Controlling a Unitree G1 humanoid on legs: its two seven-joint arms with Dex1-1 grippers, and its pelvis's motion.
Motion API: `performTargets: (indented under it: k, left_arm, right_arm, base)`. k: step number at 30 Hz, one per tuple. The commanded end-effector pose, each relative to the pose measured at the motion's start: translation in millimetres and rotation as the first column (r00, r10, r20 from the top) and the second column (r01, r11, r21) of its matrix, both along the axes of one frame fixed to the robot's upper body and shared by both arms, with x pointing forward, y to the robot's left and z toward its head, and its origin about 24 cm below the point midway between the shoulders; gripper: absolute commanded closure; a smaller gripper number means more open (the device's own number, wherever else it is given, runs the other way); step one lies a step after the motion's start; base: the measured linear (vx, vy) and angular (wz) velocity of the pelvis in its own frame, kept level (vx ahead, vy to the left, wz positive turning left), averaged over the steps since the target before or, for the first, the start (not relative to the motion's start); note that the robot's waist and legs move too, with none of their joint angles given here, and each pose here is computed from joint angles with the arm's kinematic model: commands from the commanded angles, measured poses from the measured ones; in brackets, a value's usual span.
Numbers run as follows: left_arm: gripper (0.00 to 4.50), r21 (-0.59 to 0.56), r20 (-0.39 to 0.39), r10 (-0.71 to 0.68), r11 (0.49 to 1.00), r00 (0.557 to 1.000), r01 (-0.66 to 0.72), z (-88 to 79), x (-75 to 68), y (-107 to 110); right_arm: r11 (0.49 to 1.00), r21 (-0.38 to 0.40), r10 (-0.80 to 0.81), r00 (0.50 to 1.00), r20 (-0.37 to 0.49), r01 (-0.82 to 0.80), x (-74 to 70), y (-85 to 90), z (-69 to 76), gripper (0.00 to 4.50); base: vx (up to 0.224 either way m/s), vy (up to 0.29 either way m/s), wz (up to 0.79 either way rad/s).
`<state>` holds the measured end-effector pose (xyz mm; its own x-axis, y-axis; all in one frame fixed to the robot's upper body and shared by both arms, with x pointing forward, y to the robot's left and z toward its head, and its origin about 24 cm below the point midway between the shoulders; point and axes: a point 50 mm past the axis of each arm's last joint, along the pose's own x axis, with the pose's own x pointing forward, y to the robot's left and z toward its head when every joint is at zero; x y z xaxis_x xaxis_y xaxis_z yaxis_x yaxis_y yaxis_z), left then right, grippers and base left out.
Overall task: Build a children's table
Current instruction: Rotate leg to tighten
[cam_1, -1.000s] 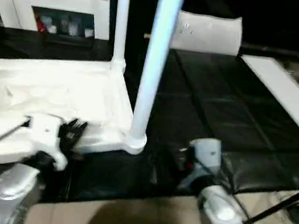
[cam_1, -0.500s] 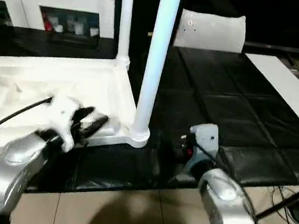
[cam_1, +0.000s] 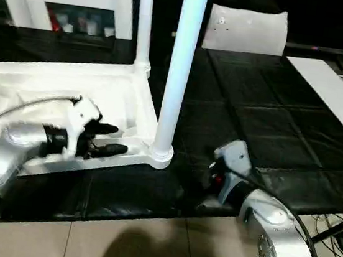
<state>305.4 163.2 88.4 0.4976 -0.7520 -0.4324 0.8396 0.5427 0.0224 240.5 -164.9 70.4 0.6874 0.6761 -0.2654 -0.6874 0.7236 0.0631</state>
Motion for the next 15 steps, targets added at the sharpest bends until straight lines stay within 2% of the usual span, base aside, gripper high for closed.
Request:
performTargets:
  k: [1, 2, 3, 6, 8, 11, 12, 15]
  left_arm:
    - [1.22, 0.015, -0.028, -0.042, 0.999, 0.999, 0.043, -2.7, 0.8, -4]
    - [1.22, 0.018, -0.031, -0.057, 0.998, 0.998, 0.058, -2.9, 2.3, -5]
    - [1.49, 0.008, -0.044, -0.073, 0.997, 0.996, 0.074, -3.4, 3.9, -7]
    - [1.65, 0.012, -0.055, -0.115, 0.993, 0.992, 0.115, -5.0, 6.9, -11]
    - [1.94, 0.002, -0.080, -0.150, 0.989, 0.986, 0.150, -5.2, 8.7, -19]
    - [2.06, 0.031, -0.081, -0.164, 0.985, 0.983, 0.167, -7.3, 9.4, -24]
    - [2.27, 0.036, -0.082, -0.163, 0.985, 0.983, 0.166, -7.8, 9.7, -25]
    - [2.49, 0.053, -0.071, -0.176, 0.982, 0.982, 0.180, -10.5, 10.7, -30]
  right_arm:
    - [0.999, -0.010, 0.048, 0.999, 0.002, -0.048, -3.2, 1.0, 3.7, 0.00]
    - [0.998, -0.018, 0.064, 0.998, 0.005, -0.063, -4.3, 1.1, 3.6, 0.00]
    - [0.997, -0.018, 0.069, 0.998, 0.005, -0.068, -4.9, 1.3, 3.2, 0.00]
    - [0.998, -0.015, 0.063, 0.998, 0.004, -0.063, -4.5, 1.5, 2.2, 0.00]
    - [0.998, -0.026, 0.066, 0.998, 0.001, -0.065, -4.2, 1.7, 1.5, 0.00]
    - [0.998, -0.038, 0.055, 0.998, -0.002, -0.055, -4.2, 1.2, 0.7, 0.00]
    - [0.998, -0.038, 0.055, 0.998, -0.001, -0.055, -4.3, 1.2, 0.7, 0.00]
    - [0.998, -0.046, 0.037, 0.999, 0.015, -0.036, -3.1, -0.5, 1.4, 0.00]
  base:
    - [0.000, 0.000, 0.00]
    - [0.000, 0.000, 0.00]
    - [0.000, 0.000, 0.00]
    - [0.000, 0.000, 0.00]
    - [0.000, 0.000, 0.00]
    - [0.000, 0.000, 0.00]
    - [0.000, 0.000, 0.00]
    - [0.000, 0.000, 0.00]
